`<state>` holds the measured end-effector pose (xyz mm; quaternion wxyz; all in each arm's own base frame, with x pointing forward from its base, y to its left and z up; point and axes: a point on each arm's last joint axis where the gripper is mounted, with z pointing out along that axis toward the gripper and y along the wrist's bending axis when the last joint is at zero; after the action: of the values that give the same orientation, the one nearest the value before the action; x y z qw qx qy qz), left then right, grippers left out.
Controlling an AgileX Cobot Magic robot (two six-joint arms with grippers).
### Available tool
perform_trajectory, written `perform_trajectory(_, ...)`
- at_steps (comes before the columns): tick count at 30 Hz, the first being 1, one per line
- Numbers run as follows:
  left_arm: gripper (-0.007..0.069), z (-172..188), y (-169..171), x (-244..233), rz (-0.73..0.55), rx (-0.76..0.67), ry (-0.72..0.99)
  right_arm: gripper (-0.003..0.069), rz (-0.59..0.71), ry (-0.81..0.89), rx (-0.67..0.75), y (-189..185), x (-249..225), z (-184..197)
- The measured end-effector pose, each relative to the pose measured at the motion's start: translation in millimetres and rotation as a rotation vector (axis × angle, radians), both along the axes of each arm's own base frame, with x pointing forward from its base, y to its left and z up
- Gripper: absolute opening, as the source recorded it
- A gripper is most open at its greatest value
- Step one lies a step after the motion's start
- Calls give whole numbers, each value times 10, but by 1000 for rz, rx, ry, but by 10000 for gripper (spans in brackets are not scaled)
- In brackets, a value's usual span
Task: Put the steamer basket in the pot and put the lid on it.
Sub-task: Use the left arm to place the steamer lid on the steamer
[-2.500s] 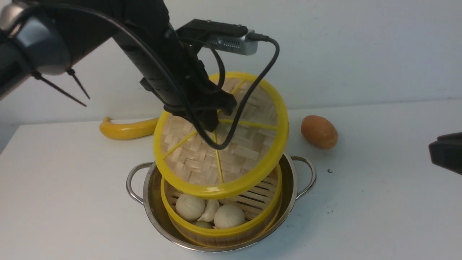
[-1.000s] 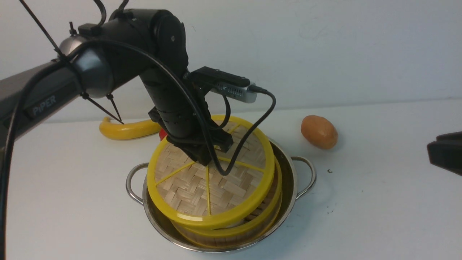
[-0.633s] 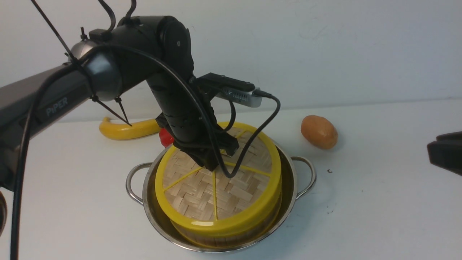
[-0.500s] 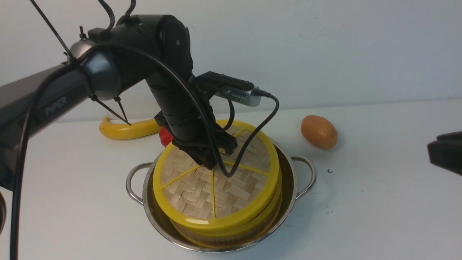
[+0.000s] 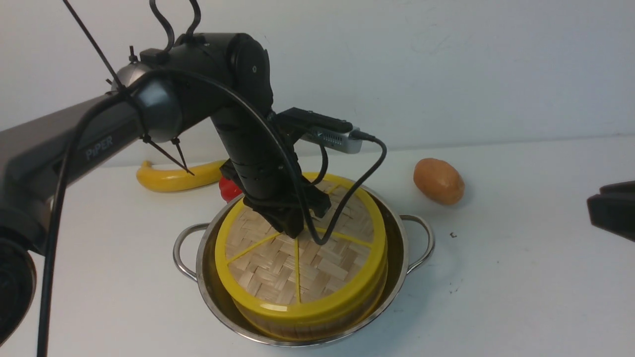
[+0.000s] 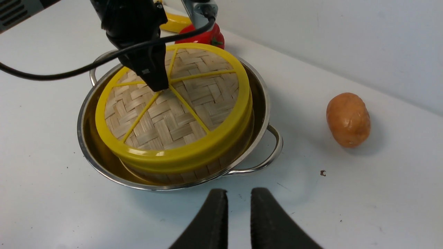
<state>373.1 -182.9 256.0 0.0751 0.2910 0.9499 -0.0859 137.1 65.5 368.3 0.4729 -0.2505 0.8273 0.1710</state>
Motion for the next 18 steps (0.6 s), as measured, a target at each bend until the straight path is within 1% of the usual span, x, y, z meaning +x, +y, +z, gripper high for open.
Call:
perform_trajectory(11, 122, 24, -18, 2, -8, -22, 1, 97, 1, 1, 0, 0, -1, -1)
perform_trajectory(14, 134, 26, -24, -1, -7, -30, 4, 97, 1, 2, -1, 0, -1, -1)
perform_trajectory(16, 170, 31, -47, -8, -3, -56, 14, 97, 1, 2, -1, 0, -1, -1)
perform_trajectory(18, 224, 35, -69, -17, -2, -77, 21, 97, 1, 2, -1, 0, -1, -1)
